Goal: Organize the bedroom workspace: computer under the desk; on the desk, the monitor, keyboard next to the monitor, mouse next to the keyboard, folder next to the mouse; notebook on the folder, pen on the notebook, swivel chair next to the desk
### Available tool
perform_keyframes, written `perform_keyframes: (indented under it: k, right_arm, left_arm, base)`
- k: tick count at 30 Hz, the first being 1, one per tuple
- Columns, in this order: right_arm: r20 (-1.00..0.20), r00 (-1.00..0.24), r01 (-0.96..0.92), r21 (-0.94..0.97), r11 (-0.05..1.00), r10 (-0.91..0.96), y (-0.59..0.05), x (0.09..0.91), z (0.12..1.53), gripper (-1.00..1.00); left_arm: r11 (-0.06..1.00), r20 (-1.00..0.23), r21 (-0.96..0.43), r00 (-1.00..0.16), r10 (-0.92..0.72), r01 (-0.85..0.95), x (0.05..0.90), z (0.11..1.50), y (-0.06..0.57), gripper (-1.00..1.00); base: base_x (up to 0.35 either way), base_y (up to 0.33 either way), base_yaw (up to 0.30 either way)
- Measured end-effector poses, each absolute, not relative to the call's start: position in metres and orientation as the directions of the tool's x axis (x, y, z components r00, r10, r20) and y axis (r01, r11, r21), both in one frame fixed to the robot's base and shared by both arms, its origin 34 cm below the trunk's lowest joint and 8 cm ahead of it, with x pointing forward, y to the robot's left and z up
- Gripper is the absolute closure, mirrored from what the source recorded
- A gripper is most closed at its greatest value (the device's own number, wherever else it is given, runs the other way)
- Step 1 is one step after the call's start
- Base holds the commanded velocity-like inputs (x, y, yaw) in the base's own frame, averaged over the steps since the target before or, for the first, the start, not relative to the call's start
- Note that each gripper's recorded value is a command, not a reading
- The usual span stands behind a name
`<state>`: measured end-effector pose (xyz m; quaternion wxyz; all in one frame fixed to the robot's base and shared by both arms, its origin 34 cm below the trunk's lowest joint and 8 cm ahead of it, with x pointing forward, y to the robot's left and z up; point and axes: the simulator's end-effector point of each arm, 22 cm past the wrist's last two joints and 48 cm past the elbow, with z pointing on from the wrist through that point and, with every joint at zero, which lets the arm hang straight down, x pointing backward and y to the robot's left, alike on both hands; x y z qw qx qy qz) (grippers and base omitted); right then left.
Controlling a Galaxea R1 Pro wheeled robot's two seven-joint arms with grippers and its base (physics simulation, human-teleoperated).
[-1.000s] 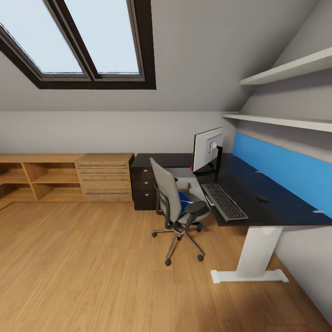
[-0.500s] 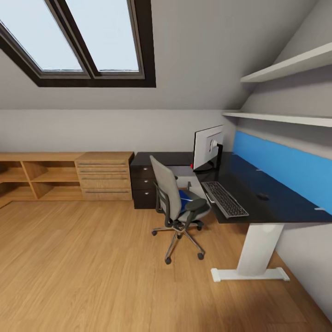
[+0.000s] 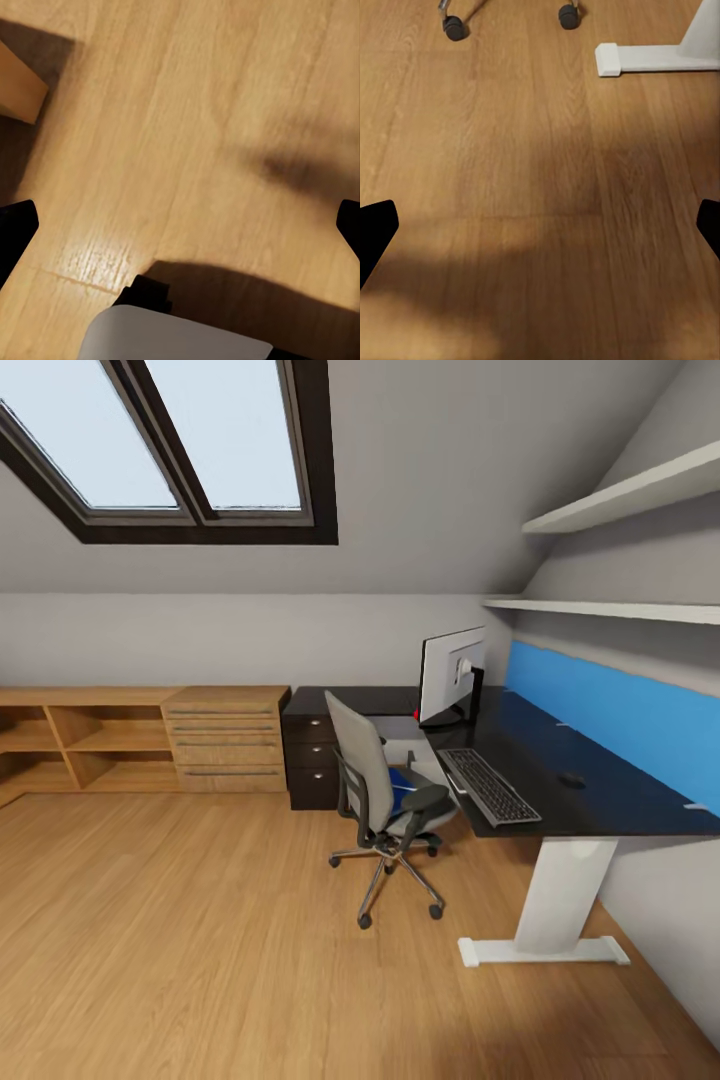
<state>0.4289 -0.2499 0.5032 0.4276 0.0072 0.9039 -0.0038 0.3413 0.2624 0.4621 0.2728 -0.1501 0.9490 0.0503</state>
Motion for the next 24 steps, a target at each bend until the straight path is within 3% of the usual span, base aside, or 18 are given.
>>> perform_keyframes:
  k: [24]
  right_arm:
    - [-0.774,-0.634,0.019,0.0,1.0,0.012,-0.25,0.425,0.459,-1.0]
  left_arm:
    - [0.952,-0.528,0.008,-0.81,-0.256,-0.306,0.336,0.417,0.256,-1.0]
  base:
    - [0.0,0.0,0.0]
